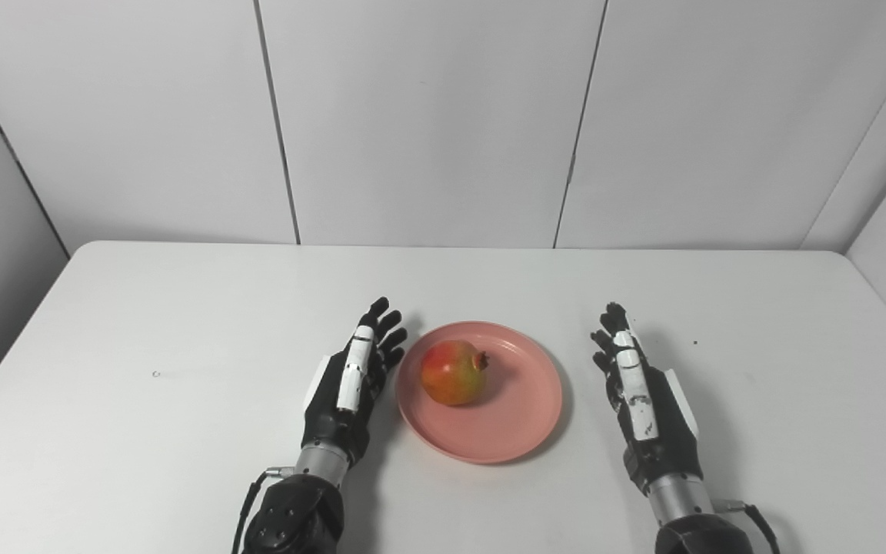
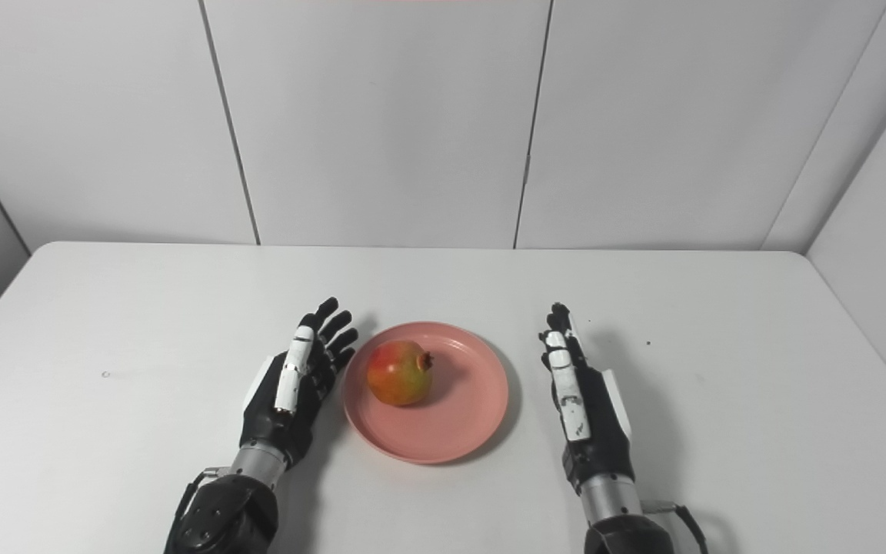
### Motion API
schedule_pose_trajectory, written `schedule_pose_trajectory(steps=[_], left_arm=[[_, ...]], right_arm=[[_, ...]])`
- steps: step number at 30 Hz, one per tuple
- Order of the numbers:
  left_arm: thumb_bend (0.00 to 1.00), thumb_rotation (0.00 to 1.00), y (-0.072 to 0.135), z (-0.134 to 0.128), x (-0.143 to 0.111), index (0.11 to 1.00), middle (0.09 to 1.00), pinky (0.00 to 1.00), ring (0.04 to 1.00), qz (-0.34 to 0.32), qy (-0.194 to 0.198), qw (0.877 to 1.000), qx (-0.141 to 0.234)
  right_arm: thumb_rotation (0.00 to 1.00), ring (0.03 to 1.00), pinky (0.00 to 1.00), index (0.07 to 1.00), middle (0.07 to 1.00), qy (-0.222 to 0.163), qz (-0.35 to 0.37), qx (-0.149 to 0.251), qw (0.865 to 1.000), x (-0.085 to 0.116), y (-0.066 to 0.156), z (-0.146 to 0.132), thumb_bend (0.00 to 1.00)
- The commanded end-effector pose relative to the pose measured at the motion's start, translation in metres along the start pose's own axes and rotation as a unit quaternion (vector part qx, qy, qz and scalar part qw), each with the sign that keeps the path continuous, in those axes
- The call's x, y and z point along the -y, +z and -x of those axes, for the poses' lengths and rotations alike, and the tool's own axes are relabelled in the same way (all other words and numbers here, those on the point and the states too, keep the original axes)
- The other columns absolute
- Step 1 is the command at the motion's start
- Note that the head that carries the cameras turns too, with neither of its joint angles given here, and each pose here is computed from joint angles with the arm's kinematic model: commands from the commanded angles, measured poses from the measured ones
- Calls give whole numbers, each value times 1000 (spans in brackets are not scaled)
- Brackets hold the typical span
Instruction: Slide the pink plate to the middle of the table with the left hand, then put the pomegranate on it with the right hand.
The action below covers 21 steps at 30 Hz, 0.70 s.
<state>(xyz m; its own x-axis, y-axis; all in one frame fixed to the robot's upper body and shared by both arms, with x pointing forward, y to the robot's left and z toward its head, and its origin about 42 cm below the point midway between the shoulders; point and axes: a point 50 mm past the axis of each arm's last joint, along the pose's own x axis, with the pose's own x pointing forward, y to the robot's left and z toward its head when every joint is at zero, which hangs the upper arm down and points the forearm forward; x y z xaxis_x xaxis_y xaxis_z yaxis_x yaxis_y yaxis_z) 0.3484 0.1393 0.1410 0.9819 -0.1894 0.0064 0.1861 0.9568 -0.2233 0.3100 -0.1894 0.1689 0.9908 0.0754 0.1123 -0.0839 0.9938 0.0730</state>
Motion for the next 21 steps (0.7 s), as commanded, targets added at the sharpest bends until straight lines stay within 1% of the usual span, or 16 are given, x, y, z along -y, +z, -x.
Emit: schedule_pose_trajectory(steps=[1,5,8,16,21], left_arm=[[441,1000,7,3,-3,957,967,969,951,-4,-4,1000,19],[446,1000,8,6,-5,969,981,982,965,-3,-7,1000,24],[448,1000,8,9,-5,980,994,995,980,-2,-10,1000,28],[447,1000,9,12,-4,1000,1000,1000,1000,-5,-19,999,34],[443,1000,8,13,-3,1000,1000,1000,1000,-21,-24,998,45]], right_arm=[[1000,1000,1000,1000,1000,19,-7,28,999,-5,21,-3,325],[1000,1000,1000,1000,1000,30,-14,17,999,-10,27,-1,318],[1000,1000,1000,1000,1000,30,-13,13,999,-12,29,-1,319],[1000,1000,1000,1000,1000,26,-10,11,1000,-12,28,-2,312],[1000,1000,1000,1000,1000,24,-6,11,1000,-12,25,-2,295]])
